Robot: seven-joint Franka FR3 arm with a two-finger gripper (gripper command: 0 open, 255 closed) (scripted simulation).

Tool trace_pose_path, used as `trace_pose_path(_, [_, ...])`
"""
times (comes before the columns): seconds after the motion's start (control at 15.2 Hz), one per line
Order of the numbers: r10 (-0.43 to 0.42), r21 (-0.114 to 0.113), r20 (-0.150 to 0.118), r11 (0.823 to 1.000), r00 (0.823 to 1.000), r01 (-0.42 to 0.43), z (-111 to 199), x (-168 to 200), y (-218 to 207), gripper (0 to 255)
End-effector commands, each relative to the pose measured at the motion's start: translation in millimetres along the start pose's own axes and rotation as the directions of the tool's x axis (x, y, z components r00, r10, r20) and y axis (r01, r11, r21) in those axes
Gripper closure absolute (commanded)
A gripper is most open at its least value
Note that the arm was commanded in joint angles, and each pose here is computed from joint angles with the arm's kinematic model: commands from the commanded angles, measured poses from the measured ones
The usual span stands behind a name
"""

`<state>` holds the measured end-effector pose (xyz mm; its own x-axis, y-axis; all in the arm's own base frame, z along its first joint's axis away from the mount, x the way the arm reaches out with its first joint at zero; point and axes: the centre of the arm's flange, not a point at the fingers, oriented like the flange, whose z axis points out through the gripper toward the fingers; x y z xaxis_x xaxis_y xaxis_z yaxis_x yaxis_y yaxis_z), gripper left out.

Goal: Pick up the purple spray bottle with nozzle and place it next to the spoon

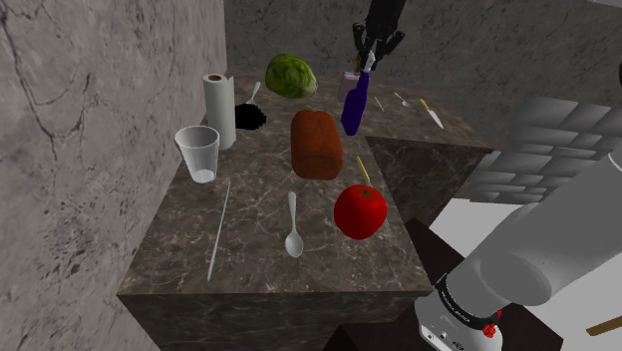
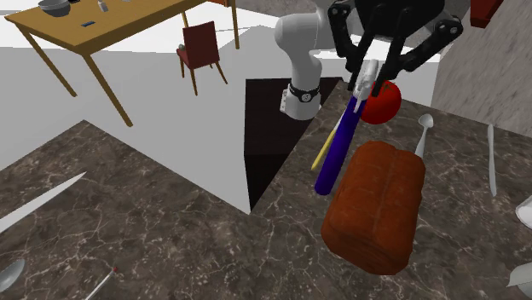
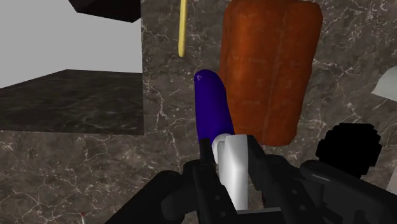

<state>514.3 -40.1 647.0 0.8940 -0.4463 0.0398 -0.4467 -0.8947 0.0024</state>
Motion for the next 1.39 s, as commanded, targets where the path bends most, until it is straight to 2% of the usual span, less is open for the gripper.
trace_pose_path(0.0, [0.002,-0.001,0.000,1.000,1.000,-0.002,0.0,-21.5,-15.6,255])
trace_pose_path(1.32, [0.002,-0.001,0.000,1.000,1.000,-0.002,-9.2,-230.9,-176.0,255])
